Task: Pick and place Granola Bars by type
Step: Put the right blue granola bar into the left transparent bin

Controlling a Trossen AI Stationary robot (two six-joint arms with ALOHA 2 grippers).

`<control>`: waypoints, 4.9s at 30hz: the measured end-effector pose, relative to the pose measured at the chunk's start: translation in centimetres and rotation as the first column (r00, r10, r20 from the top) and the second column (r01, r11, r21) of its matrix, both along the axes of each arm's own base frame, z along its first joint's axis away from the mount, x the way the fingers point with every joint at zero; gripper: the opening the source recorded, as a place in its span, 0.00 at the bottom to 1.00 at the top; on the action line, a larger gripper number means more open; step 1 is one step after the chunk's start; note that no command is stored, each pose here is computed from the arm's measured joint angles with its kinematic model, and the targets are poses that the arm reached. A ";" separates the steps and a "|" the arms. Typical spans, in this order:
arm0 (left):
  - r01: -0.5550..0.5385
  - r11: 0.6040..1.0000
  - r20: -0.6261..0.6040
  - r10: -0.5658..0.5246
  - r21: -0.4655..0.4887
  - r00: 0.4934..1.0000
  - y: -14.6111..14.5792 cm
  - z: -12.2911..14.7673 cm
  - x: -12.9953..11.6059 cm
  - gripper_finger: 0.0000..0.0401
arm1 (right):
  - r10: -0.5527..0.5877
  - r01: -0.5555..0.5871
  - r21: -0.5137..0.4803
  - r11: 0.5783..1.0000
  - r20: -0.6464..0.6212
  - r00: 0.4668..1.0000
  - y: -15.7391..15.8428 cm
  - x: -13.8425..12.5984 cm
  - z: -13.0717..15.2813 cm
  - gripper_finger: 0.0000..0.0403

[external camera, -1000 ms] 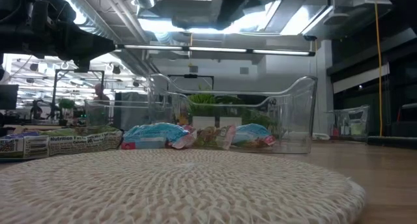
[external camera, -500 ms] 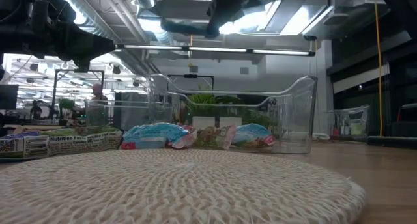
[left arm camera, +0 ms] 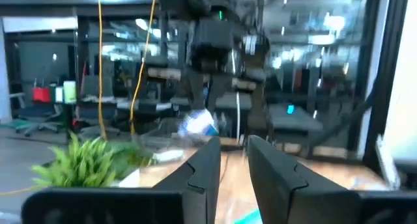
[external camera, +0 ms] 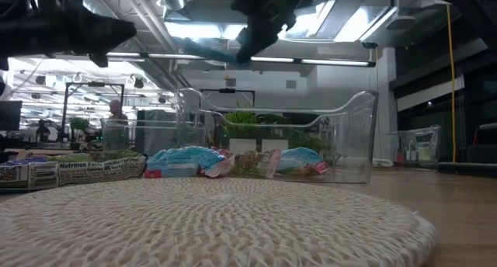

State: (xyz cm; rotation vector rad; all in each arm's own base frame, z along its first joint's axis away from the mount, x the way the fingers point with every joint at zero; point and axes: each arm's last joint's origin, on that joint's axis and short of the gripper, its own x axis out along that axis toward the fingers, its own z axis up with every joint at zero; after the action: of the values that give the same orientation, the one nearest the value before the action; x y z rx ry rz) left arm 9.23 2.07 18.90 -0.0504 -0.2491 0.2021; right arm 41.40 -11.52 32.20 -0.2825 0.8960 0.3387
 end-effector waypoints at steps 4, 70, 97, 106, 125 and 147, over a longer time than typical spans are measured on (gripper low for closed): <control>0.009 0.999 0.015 -0.009 -0.042 1.000 0.0 0.1 0.0 0.18 | 0.072 -0.074 0.034 0.997 0.045 0.996 0.2 0.1 0.3 0.04; -0.004 0.990 -0.291 0.046 0.143 0.955 -1.9 6.0 8.4 0.73 | 0.153 -0.163 0.046 0.986 0.174 0.973 1.8 1.3 1.1 0.05; -0.063 0.986 -0.263 0.103 0.157 0.959 -1.8 6.3 8.4 0.12 | 0.151 -0.162 0.045 0.986 0.175 0.973 1.8 1.3 1.1 0.05; -0.072 0.985 -0.265 0.112 0.157 0.958 -1.8 6.3 8.4 0.08 | 0.153 -0.163 0.044 0.986 0.178 0.972 1.9 1.2 1.2 0.13; -0.213 0.963 -0.274 0.252 0.165 0.928 -1.4 6.2 8.2 0.07 | -0.024 0.025 -0.011 1.000 0.092 0.995 2.2 -1.8 7.8 0.38; -0.678 0.662 -0.349 0.747 0.320 0.565 2.7 6.4 3.9 0.06 | -0.301 0.301 -0.011 0.954 -0.092 0.949 -2.7 -4.5 6.9 0.38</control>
State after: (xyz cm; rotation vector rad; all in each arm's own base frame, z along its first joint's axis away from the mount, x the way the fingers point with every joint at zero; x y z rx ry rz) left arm 13.13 4.72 25.28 0.2635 0.2146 1.0159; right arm 36.89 -14.18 39.07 -0.1240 1.0147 0.0700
